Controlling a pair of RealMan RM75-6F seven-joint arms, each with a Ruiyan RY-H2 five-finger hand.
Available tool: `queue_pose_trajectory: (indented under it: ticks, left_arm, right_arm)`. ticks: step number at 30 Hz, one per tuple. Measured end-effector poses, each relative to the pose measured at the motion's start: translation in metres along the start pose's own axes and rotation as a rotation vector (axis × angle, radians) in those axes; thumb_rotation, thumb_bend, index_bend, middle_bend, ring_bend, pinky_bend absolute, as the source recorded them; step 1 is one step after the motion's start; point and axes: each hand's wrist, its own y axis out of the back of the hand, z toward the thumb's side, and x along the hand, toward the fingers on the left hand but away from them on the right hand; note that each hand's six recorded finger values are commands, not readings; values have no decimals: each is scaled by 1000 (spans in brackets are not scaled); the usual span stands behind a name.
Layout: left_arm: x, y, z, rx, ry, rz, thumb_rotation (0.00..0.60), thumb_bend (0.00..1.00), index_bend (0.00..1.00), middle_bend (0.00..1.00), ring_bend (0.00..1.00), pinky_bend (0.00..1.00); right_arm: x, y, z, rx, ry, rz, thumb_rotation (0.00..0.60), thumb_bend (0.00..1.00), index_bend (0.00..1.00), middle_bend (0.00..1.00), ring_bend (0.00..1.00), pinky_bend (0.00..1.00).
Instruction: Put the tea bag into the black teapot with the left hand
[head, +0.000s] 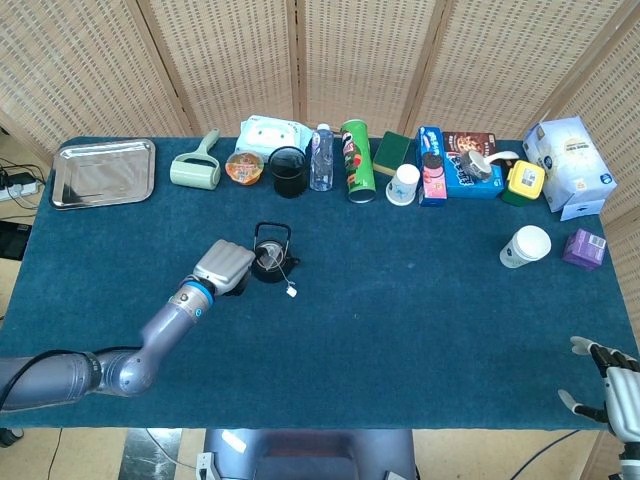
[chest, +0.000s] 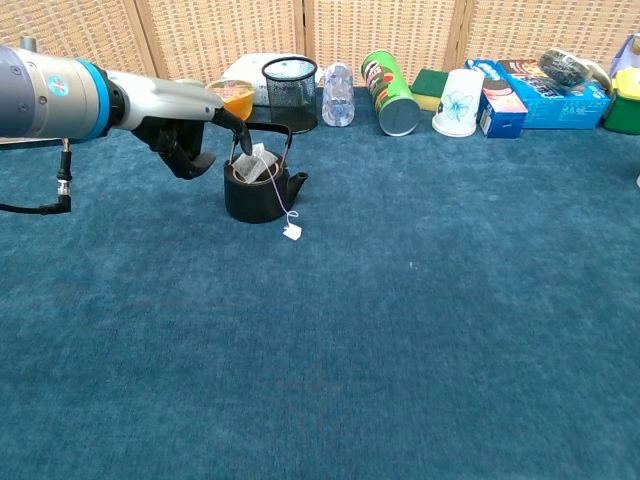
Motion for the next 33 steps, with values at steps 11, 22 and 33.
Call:
queue_pose_trajectory:
  ticks: [11,22,33]
  left_arm:
    - [7,-7,-3,-5,14,-16,600,702,186,1000,1000,946]
    - [12,-14,-11,-15,40,-33,600,692,186,1000,1000,946]
    - [2,-3,-9,-46,17,8,600,675,186,1000,1000,947]
  right_arm:
    - [0,-1,-1,-1,-3,2,600,237,231,331,280,242]
    - [0,-2,-2,0,-8,5,600,237,231,331,280,244]
    - [0,-2,0,2,-2,4,600,238,230,331,279,247]
